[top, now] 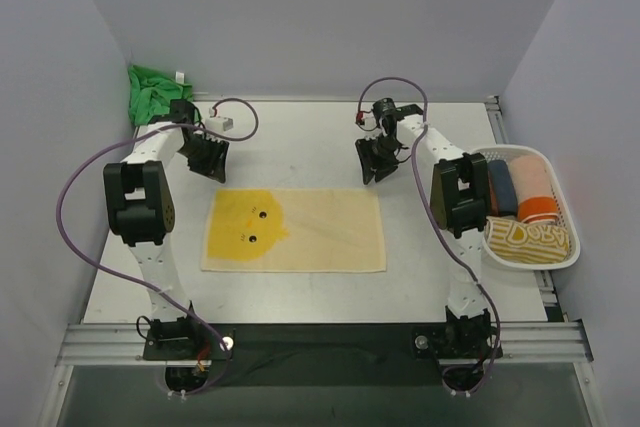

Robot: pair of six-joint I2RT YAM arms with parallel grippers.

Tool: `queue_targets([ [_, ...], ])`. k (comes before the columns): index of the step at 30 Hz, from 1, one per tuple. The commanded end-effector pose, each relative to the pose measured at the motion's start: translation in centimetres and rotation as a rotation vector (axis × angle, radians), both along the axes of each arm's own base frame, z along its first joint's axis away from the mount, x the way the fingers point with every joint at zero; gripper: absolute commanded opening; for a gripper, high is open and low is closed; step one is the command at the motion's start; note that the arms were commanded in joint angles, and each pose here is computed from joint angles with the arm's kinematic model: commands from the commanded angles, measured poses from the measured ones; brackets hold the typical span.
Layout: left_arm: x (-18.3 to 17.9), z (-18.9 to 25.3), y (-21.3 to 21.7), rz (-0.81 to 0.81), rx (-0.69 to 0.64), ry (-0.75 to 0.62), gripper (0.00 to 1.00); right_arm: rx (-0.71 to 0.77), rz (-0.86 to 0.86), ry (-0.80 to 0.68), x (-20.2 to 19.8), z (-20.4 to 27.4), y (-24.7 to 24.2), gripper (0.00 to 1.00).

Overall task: Roll the towels
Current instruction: Flatten the towel

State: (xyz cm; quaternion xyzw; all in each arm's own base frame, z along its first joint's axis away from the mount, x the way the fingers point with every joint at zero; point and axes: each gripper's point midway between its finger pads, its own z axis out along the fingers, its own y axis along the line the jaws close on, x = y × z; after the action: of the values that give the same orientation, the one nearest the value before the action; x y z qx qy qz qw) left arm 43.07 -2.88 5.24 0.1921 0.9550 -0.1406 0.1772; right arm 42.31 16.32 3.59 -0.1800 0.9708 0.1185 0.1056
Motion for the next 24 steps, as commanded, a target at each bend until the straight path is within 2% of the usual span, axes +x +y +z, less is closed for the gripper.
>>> queue_targets([
  [1, -0.4, -0.6, 0.6, -0.003, 0.025, 0.017, 0.51, -0.048, -0.008, 0.024, -0.1, -0.7, -0.5, 0.37],
  [11, -0.4, -1.4, 1.0, -0.007, 0.043, 0.030, 0.51, -0.052, 0.014, 0.081, -1.8, -2.2, -0.4, 0.36],
  [19, -0.3, -1.7, 0.9, -0.004, 0.043, 0.035, 0.52, -0.044, 0.030, 0.112, -3.4, -2.4, -0.2, 0.26],
  [24, 0.1, -1.7, 0.7, -0.003, 0.030, 0.033, 0.49, -0.039, 0.018, 0.104, -2.9, -2.2, -0.5, 0.11],
])
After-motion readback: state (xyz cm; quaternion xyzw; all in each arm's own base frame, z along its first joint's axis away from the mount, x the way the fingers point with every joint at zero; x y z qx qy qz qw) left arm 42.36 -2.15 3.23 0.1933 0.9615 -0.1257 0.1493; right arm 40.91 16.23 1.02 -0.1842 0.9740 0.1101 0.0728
